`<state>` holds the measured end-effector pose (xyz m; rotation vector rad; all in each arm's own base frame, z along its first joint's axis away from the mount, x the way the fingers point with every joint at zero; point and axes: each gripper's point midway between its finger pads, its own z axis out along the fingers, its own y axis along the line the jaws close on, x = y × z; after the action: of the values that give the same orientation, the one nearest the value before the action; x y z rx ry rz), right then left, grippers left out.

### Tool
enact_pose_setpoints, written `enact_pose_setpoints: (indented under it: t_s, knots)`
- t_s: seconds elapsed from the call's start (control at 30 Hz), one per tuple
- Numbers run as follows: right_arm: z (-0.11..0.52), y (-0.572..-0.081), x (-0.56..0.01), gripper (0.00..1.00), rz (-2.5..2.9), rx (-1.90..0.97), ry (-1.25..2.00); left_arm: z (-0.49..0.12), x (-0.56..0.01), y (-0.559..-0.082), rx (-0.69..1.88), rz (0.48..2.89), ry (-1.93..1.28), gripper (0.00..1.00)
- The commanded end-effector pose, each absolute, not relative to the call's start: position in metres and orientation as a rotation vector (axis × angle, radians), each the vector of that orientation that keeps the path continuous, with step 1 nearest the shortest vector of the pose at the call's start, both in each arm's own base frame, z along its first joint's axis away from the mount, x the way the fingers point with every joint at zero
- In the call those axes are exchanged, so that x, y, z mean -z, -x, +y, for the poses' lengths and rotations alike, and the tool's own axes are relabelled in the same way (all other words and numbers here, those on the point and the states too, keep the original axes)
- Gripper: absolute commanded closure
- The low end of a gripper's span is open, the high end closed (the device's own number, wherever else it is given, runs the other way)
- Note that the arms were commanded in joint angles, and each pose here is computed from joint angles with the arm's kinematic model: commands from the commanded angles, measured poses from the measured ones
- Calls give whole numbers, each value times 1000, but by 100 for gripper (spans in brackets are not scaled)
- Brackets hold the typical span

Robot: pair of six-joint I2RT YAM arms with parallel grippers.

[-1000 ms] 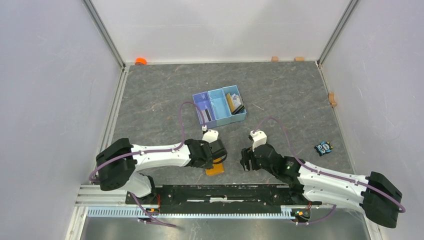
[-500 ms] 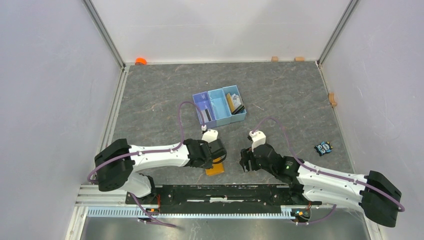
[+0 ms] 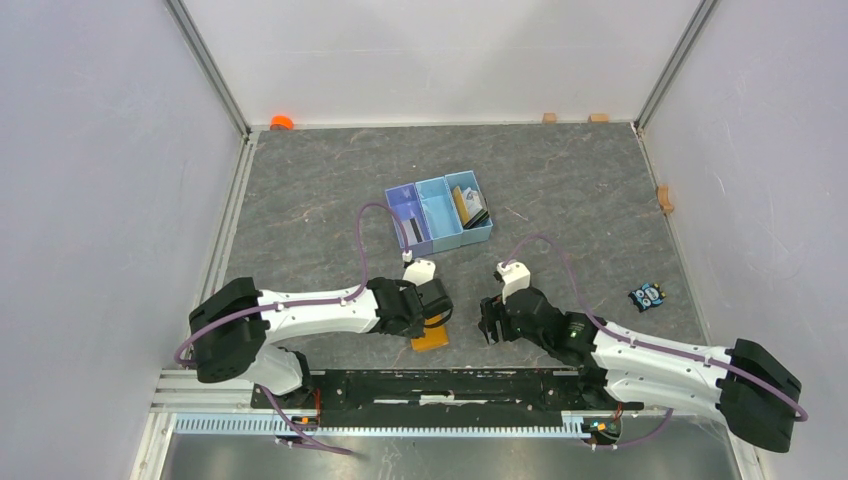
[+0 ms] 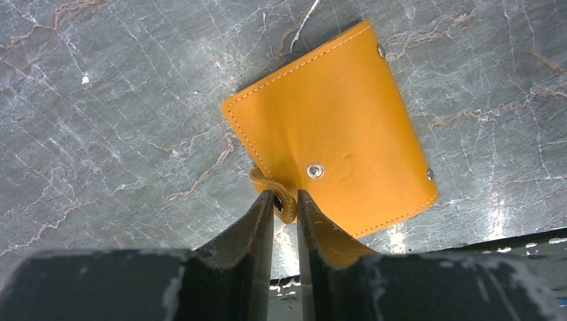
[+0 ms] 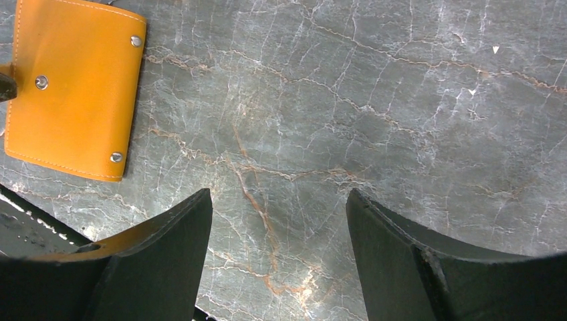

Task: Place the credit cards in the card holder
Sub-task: Close the card holder at the center of the board.

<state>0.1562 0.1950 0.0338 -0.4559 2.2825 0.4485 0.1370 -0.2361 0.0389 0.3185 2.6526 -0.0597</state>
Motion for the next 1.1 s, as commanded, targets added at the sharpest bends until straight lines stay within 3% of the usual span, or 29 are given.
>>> enact_pose_setpoints:
  t_s: [0.0, 0.1, 0.37, 0.53, 0.83, 1.07]
  knots:
    - [205, -161, -44, 22, 2247, -485, 456, -246, -56, -141, 122, 2627, -269, 74]
    - [205, -162, -45, 22, 2247, -484, 455, -245, -57, -141, 116, 2626, -270, 74]
    - [205, -161, -44, 22, 2247, -486, 457, -246, -61, -140, 139, 2625, -264, 93]
    - [208, -160, -45, 22, 2246, -499, 478, -252, -68, -141, 188, 2613, -244, 95]
    - [244, -137, -58, 25, 2171, -841, 508, -274, -65, -142, 355, 2599, -205, 95]
    - [251, -135, -71, 16, 2039, -938, 543, -269, -59, -146, 674, 2562, -212, 98]
